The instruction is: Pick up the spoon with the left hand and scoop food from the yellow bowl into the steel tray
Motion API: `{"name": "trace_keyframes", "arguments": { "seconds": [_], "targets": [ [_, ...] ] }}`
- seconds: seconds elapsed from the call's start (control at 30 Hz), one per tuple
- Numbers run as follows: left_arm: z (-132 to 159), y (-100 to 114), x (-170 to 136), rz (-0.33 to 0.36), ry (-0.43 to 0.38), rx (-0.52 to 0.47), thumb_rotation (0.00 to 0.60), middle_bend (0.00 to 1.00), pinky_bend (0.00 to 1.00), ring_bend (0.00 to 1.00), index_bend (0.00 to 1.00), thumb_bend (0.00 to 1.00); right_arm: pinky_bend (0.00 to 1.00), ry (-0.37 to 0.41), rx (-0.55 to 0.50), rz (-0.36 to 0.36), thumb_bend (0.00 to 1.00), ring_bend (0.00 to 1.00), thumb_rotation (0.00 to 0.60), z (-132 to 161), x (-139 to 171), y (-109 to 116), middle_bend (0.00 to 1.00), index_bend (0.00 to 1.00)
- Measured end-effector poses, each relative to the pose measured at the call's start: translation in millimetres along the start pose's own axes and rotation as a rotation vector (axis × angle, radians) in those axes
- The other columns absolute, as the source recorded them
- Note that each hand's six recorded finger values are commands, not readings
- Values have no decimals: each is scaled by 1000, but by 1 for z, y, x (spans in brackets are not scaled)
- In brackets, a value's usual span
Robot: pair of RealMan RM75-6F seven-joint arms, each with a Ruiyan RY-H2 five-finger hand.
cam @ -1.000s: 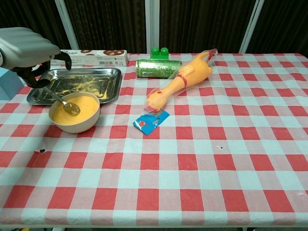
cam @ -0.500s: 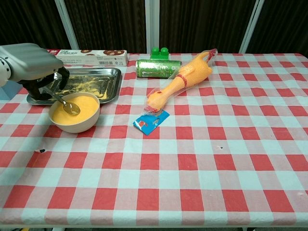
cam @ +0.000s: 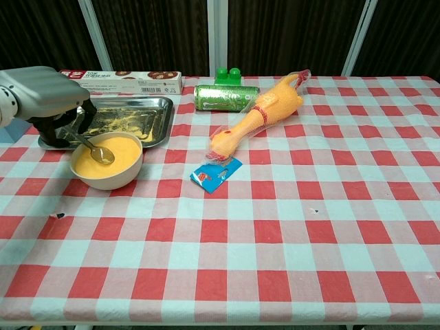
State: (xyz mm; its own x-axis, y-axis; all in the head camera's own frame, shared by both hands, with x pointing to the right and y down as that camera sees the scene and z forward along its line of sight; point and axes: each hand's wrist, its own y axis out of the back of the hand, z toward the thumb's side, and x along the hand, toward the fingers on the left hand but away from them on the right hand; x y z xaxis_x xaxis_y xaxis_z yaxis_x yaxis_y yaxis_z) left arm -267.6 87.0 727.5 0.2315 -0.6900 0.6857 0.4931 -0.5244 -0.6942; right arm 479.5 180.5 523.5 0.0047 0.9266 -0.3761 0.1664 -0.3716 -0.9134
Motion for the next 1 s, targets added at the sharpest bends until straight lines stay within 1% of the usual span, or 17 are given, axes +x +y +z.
{"name": "trace_keyframes", "arguments": {
  "seconds": [0.17,0.33,0.6,0.77,0.87,1.0],
  "targets": [
    [1,-1,2,-2,-3,-2,600,891,944,866,567,366,35,-2,0,-1,171,0,600,0,0,0,120,0],
    [2,-2,3,-2,-6,4,600,891,944,866,569,366,35,-4,1,-2,171,0,600,-1,1,1,120,0],
    [2,-3,4,-1,-5,4,600,895,944,867,604,367,35,-8,0,1,170,0,600,-2,1,0,119,0],
    [1,-3,3,2,-7,3,600,897,944,868,617,385,35,-9,0,-2,157,0,600,-1,1,0,120,0],
    [1,-1,2,10,-5,1,600,897,944,869,618,392,35,-7,1,-4,157,0,600,-1,1,1,120,0],
    [-2,8,-1,37,4,11,600,897,944,869,632,394,35,-4,0,-4,157,0,600,0,1,1,120,0]
  ]
}}
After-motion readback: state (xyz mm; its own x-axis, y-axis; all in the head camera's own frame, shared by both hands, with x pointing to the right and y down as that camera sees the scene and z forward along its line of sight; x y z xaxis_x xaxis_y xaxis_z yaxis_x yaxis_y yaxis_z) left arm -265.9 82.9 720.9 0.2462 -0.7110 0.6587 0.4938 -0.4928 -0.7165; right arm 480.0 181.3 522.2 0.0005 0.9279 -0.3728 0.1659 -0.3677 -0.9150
